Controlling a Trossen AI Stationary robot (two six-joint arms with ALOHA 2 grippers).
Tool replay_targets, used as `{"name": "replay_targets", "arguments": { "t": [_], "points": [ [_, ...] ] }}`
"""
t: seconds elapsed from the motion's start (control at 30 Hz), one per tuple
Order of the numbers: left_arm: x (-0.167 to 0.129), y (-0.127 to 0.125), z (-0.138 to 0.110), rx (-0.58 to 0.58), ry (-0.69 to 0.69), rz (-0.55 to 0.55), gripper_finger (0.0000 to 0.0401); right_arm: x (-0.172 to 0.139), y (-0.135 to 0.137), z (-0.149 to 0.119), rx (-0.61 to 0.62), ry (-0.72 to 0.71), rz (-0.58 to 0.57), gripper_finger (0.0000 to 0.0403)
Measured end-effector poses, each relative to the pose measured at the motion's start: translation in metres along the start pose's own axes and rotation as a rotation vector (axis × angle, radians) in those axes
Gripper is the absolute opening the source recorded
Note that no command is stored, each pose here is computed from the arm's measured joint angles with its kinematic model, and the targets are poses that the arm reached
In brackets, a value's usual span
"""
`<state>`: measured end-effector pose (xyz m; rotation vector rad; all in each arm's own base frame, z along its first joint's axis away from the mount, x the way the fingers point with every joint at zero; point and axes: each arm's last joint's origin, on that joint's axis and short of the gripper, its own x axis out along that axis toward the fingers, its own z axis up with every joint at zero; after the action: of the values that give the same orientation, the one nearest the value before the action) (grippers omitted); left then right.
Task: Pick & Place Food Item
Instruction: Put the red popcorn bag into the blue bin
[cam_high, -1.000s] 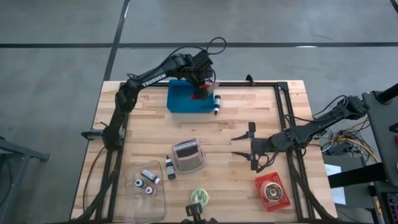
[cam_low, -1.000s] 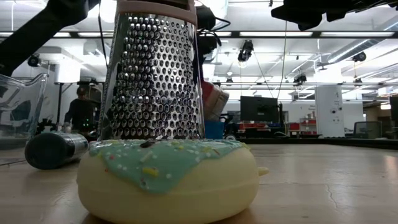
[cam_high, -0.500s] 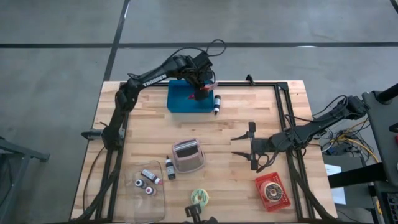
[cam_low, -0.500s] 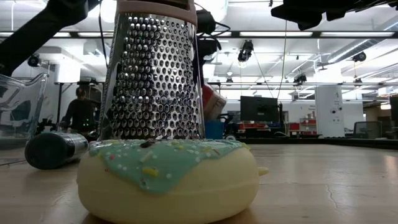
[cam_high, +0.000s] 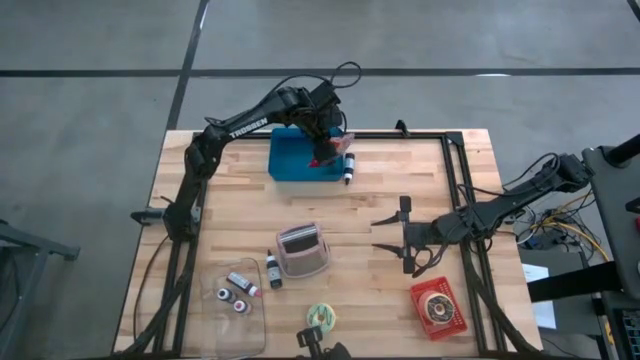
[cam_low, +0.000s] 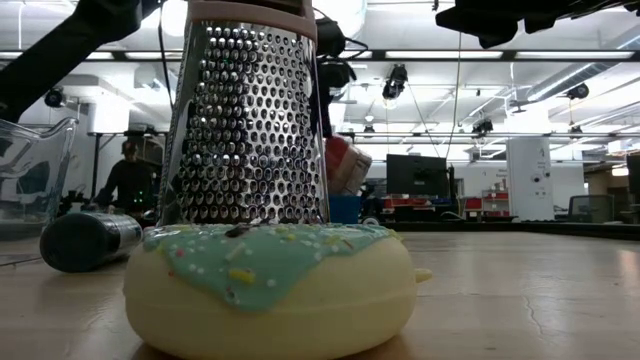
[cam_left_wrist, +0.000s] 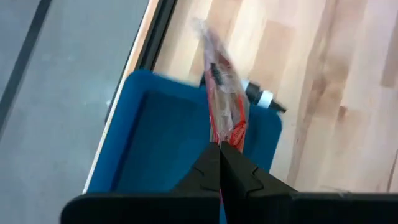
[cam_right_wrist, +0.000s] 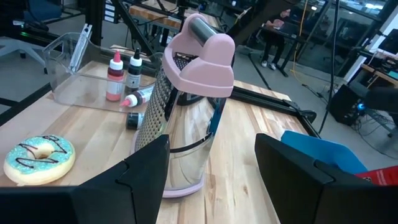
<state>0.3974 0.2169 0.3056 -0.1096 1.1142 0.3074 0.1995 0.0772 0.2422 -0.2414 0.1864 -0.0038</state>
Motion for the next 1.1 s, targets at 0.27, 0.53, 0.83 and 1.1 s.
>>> {"name": "replay_targets", "arguments": {
  "t": [0.27,0.53,0.83,1.1],
  "points": [
    [-0.001,0.008,-0.011,-0.031,0.126,0.157,0.0000,0.000,0.000,0.000,0.002,-0.002,0.000,0.0231],
    [0.002,0.021,-0.023,-0.096,0.216,0.195,0.0000,0.000,0.000,0.000,0.006,-0.003,0.000,0.0231],
    [0.028,0.031,-0.045,-0.103,0.363,0.320,0.0000,0.000,0.000,0.001,0.012,-0.011,-0.002,0.0231],
    [0.027,0.035,-0.047,-0.085,0.373,0.418,0.0000,0.000,0.000,0.001,0.012,-0.011,-0.002,0.0231]
  ]
}}
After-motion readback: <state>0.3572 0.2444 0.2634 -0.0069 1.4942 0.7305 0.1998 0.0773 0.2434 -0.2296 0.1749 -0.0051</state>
